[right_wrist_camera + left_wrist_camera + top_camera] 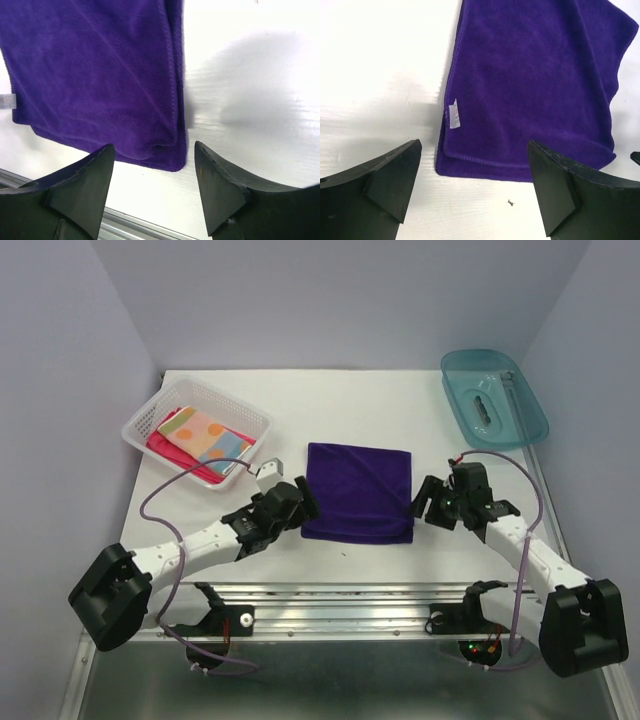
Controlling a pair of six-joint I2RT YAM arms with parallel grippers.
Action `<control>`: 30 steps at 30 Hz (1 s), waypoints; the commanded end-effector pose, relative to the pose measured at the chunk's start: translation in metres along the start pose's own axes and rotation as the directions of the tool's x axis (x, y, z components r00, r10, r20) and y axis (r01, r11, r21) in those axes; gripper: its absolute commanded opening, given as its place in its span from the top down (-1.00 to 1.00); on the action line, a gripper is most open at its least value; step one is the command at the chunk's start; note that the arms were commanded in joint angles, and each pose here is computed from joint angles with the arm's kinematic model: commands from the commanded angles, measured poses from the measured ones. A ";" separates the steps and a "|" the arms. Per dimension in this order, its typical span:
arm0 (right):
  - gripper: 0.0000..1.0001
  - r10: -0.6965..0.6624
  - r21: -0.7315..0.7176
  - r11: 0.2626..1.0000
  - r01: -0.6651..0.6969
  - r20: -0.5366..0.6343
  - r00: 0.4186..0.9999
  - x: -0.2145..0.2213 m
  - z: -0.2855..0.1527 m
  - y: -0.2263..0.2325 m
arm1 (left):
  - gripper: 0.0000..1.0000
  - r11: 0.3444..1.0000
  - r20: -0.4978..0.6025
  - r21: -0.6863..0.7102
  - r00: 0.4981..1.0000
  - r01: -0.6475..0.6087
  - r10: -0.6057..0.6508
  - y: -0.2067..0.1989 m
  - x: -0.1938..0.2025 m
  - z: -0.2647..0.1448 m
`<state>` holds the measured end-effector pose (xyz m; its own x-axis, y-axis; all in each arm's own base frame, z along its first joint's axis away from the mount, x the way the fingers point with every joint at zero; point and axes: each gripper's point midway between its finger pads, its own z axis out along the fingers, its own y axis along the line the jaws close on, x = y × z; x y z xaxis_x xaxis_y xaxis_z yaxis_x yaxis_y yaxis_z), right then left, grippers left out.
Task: Fold and stack the towels
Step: Fold the towel
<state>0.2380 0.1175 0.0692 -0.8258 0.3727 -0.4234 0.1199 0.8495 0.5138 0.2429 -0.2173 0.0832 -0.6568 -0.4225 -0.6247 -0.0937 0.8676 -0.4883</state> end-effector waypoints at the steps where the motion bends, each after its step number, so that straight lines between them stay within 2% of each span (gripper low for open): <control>1: -0.42 -0.078 0.003 0.997 0.078 0.123 0.989 -0.047 -0.012 0.021 | -0.98 0.998 0.096 -0.006 0.993 -0.061 0.062 -0.022 -0.035 0.002; 5: -0.57 -0.049 0.066 0.997 0.036 0.207 0.977 -0.092 -0.004 0.028 | -0.98 0.993 0.133 -0.026 0.984 -0.116 0.119 -0.046 -0.072 0.025; 6: -0.58 -0.017 0.080 0.997 0.002 0.188 0.982 -0.095 0.007 0.027 | -0.98 0.991 0.124 -0.059 0.984 -0.121 0.128 -0.039 -0.078 0.041; 7: -0.59 -0.021 0.058 0.998 0.009 0.210 0.977 -0.109 0.008 0.037 | -0.98 0.993 0.157 -0.033 0.981 -0.113 0.117 -0.054 -0.099 0.047; 8: -0.59 -0.033 0.043 0.999 0.025 0.201 0.979 -0.115 0.024 0.040 | -0.98 0.989 0.119 -0.063 0.983 -0.131 0.138 -0.043 -0.101 0.068; 9: -0.59 -0.030 0.054 0.998 0.020 0.196 0.980 -0.119 0.031 0.039 | -0.97 0.991 0.141 -0.043 0.982 -0.125 0.130 -0.055 -0.120 0.075; 11: -0.57 -0.053 0.089 0.995 0.036 0.199 0.979 -0.140 0.039 0.043 | -0.90 0.985 0.085 -0.046 0.982 -0.168 0.171 -0.052 -0.117 0.102; 13: -0.54 -0.060 0.147 0.989 0.033 0.179 0.982 -0.148 0.060 0.032 | -0.79 0.984 0.103 -0.043 0.979 -0.172 0.176 -0.061 -0.137 0.115; 15: -0.44 -0.075 0.163 0.986 0.040 0.215 0.974 -0.173 0.065 0.034 | -0.76 0.978 0.073 -0.076 0.978 -0.192 0.198 -0.054 -0.134 0.135; 16: -0.42 -0.080 0.181 0.982 0.045 0.188 0.979 -0.172 0.079 0.028 | -0.68 0.980 0.088 -0.066 0.978 -0.186 0.191 -0.060 -0.146 0.139; 21: -0.27 -0.124 0.249 0.966 0.074 0.192 0.973 -0.197 0.098 0.021 | -0.55 0.980 0.050 -0.103 0.983 -0.173 0.179 -0.044 -0.148 0.166; 23: -0.23 -0.129 0.292 0.953 0.074 0.174 0.976 -0.195 0.107 0.009 | -0.54 0.978 0.042 -0.107 0.982 -0.176 0.181 -0.040 -0.147 0.173; 30: -0.11 -0.120 0.332 0.941 0.064 0.150 0.981 -0.191 0.121 -0.009 | -0.21 0.977 -0.026 -0.108 0.983 -0.182 0.180 -0.029 -0.127 0.191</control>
<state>0.4498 0.0946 0.0505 -0.7625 0.3300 -0.5565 0.2323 0.9424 0.2405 0.4665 -0.2348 0.0508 -0.6839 -0.2590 -0.6820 -0.0771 0.9553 -0.2854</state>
